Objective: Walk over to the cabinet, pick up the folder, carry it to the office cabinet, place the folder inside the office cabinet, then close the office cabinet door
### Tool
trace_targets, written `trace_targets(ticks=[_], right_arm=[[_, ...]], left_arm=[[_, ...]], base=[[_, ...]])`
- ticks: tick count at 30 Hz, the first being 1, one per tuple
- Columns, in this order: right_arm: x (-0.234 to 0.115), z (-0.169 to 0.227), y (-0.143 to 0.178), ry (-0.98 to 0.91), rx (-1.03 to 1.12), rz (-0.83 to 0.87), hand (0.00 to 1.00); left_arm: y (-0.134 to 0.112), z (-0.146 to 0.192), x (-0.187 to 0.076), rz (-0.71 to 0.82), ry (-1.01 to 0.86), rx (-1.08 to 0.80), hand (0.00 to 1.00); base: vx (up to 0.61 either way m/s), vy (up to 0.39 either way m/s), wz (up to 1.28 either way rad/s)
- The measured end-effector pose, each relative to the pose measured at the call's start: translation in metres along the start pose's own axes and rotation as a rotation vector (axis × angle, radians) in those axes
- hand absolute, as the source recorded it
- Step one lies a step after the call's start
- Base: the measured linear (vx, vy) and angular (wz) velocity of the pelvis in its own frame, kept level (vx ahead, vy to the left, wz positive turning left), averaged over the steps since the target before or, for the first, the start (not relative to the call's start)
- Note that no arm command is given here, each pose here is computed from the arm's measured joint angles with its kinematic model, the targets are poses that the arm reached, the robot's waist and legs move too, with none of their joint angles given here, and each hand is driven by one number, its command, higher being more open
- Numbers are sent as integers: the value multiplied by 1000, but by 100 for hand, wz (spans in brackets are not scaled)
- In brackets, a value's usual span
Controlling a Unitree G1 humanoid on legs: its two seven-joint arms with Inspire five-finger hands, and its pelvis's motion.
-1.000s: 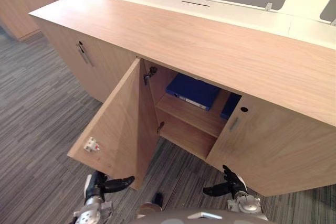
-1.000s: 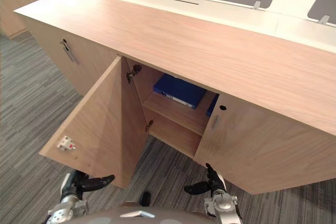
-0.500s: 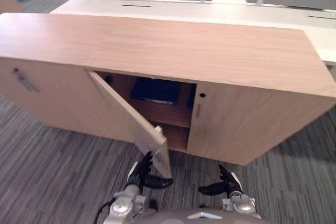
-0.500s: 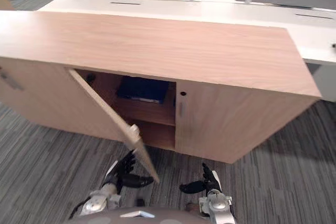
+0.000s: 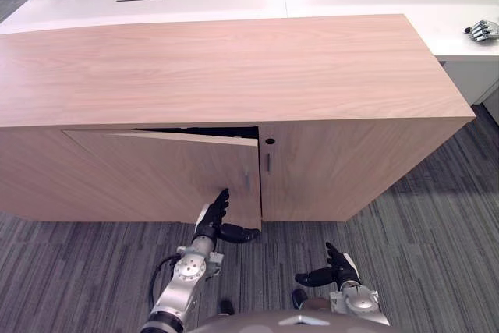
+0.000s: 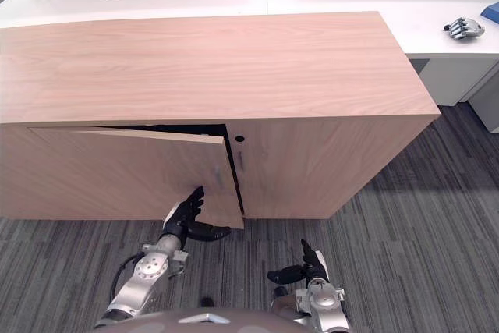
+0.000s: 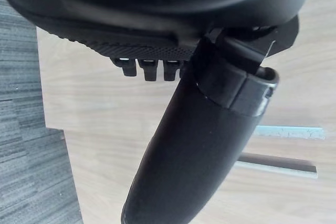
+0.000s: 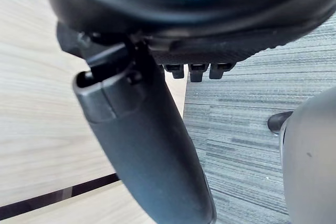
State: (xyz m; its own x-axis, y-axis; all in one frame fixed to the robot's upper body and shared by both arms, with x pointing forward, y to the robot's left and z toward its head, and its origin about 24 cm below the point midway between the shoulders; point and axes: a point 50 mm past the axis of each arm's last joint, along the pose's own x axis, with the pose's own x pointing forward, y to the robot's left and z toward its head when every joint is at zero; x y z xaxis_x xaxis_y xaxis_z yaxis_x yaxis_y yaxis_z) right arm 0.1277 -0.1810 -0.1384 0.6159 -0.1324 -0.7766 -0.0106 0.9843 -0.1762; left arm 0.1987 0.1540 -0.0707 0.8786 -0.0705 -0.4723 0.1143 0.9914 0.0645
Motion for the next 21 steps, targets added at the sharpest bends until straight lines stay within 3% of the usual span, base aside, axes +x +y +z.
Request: trace_targets(ticks=[8, 14, 21], right_arm=[[1, -4, -1, 29, 0, -12, 100], [4, -12, -2, 82, 28, -24, 100], [4, -25, -6, 168, 146, -63, 100]], left_arm=[[3, -8, -4, 6, 15, -15, 100], [22, -63, -22, 67, 241, -51, 100], [49, -131, -64, 222, 573, -88, 100]], base=[[-57, 38, -2], [-36, 23, 0], [23, 12, -2]])
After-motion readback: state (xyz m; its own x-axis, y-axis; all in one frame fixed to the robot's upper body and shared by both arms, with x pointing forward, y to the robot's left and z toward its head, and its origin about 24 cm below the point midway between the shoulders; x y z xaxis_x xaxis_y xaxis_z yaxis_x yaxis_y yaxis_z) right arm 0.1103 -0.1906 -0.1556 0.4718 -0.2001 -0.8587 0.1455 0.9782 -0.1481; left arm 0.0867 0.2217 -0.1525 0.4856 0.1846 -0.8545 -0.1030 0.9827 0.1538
